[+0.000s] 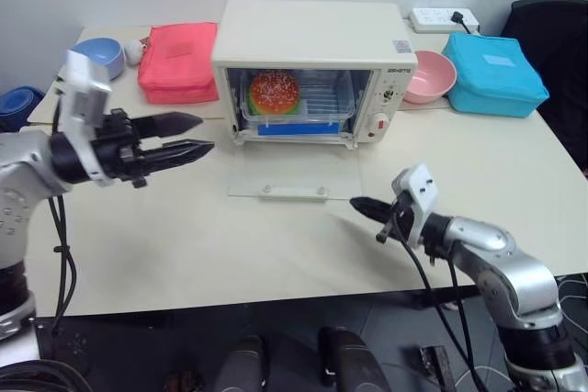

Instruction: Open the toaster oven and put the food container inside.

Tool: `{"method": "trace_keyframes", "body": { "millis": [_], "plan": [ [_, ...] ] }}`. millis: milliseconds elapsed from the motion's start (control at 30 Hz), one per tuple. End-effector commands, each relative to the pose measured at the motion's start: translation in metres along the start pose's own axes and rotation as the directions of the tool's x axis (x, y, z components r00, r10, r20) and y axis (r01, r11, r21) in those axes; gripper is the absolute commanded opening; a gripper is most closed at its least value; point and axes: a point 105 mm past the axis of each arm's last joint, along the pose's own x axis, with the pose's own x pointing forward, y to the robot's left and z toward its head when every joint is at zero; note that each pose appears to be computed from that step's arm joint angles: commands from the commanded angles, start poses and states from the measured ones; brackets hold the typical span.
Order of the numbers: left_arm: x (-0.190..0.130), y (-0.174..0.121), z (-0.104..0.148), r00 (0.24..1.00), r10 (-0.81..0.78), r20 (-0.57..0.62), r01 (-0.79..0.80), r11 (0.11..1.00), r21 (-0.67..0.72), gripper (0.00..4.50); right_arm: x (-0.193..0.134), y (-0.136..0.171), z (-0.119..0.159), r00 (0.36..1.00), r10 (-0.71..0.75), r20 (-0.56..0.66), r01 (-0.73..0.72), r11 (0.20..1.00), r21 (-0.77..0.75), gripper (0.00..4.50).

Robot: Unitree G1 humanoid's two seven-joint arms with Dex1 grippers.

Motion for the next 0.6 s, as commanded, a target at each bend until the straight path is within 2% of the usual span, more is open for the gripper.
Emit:
{"method": "trace_keyframes", "body": {
  "millis": [33, 133, 267, 400, 467, 600],
  "plan": [
    [-0.017, 0.006, 0.012, 0.999, 0.043, -0.002, -0.042, 0.998, 0.046, 3.68, -0.001, -0.004, -0.006, 0.997, -0.076, 0.021, 0.076, 0.997, 0.027, 0.00],
    [-0.023, 0.008, 0.013, 0.998, 0.062, -0.007, -0.062, 0.997, 0.051, 4.47, 0.010, -0.006, -0.014, 0.994, -0.108, 0.023, 0.107, 0.994, 0.036, 0.00],
    [-0.024, 0.011, 0.014, 0.996, 0.086, -0.007, -0.086, 0.994, 0.065, 4.47, 0.026, -0.018, -0.012, 0.986, -0.158, 0.055, 0.156, 0.987, 0.039, 0.00],
    [-0.024, 0.014, 0.013, 0.994, 0.107, -0.005, -0.106, 0.993, 0.059, 4.47, 0.032, -0.027, 0.006, 0.982, -0.152, 0.111, 0.151, 0.988, 0.019, 0.00],
    [-0.024, 0.017, 0.011, 0.992, 0.124, -0.006, -0.124, 0.990, 0.066, 4.47, 0.027, -0.029, 0.026, 0.979, -0.129, 0.156, 0.132, 0.991, -0.009, 0.00],
    [-0.025, 0.018, 0.007, 0.991, 0.134, -0.001, -0.134, 0.989, 0.069, 4.47, -0.004, -0.027, 0.098, 0.954, -0.027, 0.298, 0.049, 0.996, -0.068, 0.00]
  ]
}}
